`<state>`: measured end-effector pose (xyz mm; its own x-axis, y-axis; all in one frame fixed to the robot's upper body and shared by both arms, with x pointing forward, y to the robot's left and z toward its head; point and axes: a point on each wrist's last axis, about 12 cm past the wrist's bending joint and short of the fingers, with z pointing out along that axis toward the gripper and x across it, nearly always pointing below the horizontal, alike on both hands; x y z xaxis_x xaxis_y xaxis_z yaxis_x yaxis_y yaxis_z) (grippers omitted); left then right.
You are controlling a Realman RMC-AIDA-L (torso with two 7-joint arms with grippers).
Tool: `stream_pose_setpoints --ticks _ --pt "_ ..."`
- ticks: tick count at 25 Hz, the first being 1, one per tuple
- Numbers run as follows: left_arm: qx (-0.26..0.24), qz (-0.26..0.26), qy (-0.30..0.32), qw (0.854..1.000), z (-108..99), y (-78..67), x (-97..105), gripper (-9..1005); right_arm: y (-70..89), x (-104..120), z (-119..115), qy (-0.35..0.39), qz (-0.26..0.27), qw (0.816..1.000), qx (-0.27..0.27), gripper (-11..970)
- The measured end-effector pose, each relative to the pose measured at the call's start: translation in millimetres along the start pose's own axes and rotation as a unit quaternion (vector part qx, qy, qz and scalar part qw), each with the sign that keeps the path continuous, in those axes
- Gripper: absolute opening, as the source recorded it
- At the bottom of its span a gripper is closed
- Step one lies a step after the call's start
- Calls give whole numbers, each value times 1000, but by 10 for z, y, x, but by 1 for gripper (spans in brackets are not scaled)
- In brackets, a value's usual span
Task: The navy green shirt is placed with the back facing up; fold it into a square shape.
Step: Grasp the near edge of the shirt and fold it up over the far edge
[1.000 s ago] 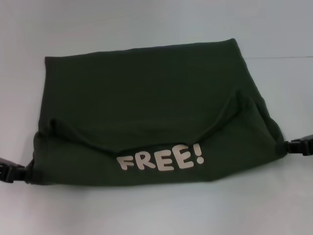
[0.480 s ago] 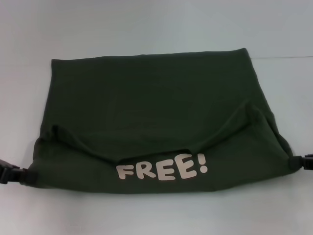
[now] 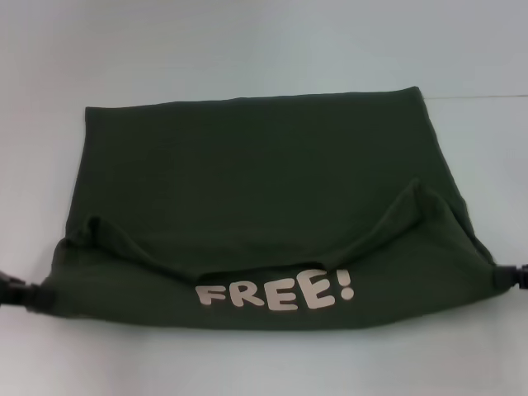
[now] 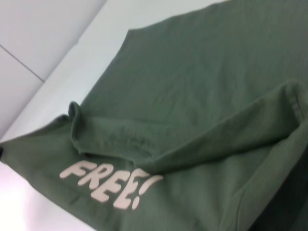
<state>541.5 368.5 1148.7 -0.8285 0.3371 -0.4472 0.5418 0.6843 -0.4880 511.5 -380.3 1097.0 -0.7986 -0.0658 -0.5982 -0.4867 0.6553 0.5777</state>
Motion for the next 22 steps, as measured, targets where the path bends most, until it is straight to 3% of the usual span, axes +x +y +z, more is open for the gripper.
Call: stream_pose_setpoints --ticks 6,11,22 --pt "3 -10 -101 995 -119 55 -94 66 11 -133 -61 -61 2 998 -10 30" --pt "-18 -23 -157 987 -83 129 -209 66 28 -328 -4 -104 2 994 -13 29" --pt "-73 -40 -282 956 8 300 -572 66 -7 -815 247 -189 6 982 14 30"
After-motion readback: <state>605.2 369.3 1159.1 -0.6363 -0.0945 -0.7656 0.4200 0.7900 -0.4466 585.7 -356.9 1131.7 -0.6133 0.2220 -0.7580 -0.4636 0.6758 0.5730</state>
